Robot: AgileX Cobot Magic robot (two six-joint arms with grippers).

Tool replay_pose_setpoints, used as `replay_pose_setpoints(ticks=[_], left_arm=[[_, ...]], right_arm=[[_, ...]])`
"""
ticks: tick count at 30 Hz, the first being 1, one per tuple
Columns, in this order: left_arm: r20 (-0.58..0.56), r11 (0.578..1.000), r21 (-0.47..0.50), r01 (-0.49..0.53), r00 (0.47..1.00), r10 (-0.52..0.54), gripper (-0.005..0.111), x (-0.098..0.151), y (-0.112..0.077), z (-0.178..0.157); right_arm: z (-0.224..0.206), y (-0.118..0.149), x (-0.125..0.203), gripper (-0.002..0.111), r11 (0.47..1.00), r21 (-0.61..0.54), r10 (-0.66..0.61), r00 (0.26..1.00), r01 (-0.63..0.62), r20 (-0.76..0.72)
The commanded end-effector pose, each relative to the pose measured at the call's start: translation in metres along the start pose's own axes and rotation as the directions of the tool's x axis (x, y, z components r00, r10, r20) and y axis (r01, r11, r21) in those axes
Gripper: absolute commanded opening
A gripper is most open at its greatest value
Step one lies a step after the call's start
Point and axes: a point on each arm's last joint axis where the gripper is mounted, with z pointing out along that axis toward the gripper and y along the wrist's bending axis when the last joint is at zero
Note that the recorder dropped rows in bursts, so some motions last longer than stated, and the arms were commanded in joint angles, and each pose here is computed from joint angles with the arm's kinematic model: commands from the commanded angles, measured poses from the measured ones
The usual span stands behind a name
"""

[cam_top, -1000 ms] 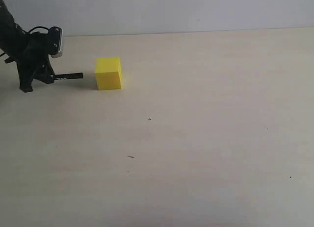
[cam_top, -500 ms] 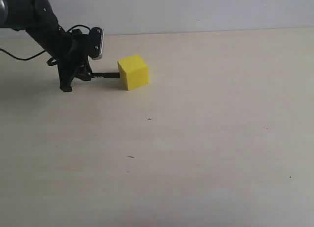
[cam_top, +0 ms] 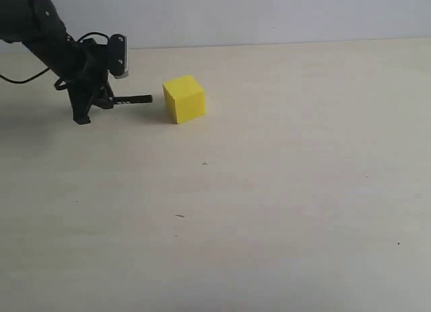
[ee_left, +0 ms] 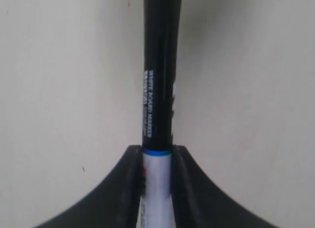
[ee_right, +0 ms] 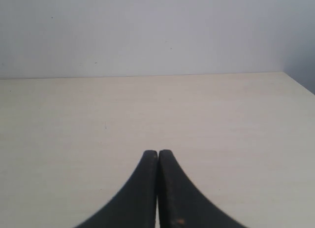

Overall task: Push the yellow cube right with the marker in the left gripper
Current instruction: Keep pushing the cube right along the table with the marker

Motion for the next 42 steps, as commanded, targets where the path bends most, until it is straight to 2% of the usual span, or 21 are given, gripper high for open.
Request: replay_pose_setpoints(ticks=[1,4,7,12,30,42], left_arm=[[0.045,0.994,-0.096,-0.046,0.998,0.05,0.0,-0.038,0.001,0.007],[0.047,0.994,-0.106,-0.039,0.998,0.044,0.0,-0.043,0.001,0.007],[0.043,0.995,-0.097,0.025,0.999,-0.021,0.0,-0.032,0.004,0.004],[0.031,0.998,-0.043,0.049,0.998,-0.047,0.0,-0.02,0.002,0.002],[-0.002,0.999,0.035,0.033,0.999,-0.033,0.0,-0.013,-0.004,0.002],[-0.023,1.0,0.011,0.022,0.999,-0.022,0.0,-0.011,-0.002,0.002]], right_arm=[[0.0,0.0,0.0,0.0,1.0,-0.002,0.0,1.0,0.0,0.014],[0.0,0.0,0.0,0.0,1.0,-0.002,0.0,1.0,0.0,0.014],[0.0,0.0,0.0,0.0,1.0,-0.002,0.0,1.0,0.0,0.014],[0.0,0.0,0.0,0.0,1.0,-0.002,0.0,1.0,0.0,0.014],[0.0,0.0,0.0,0.0,1.0,-0.002,0.0,1.0,0.0,0.014],[0.0,0.0,0.0,0.0,1.0,-0.002,-0.002,1.0,0.002,0.014]])
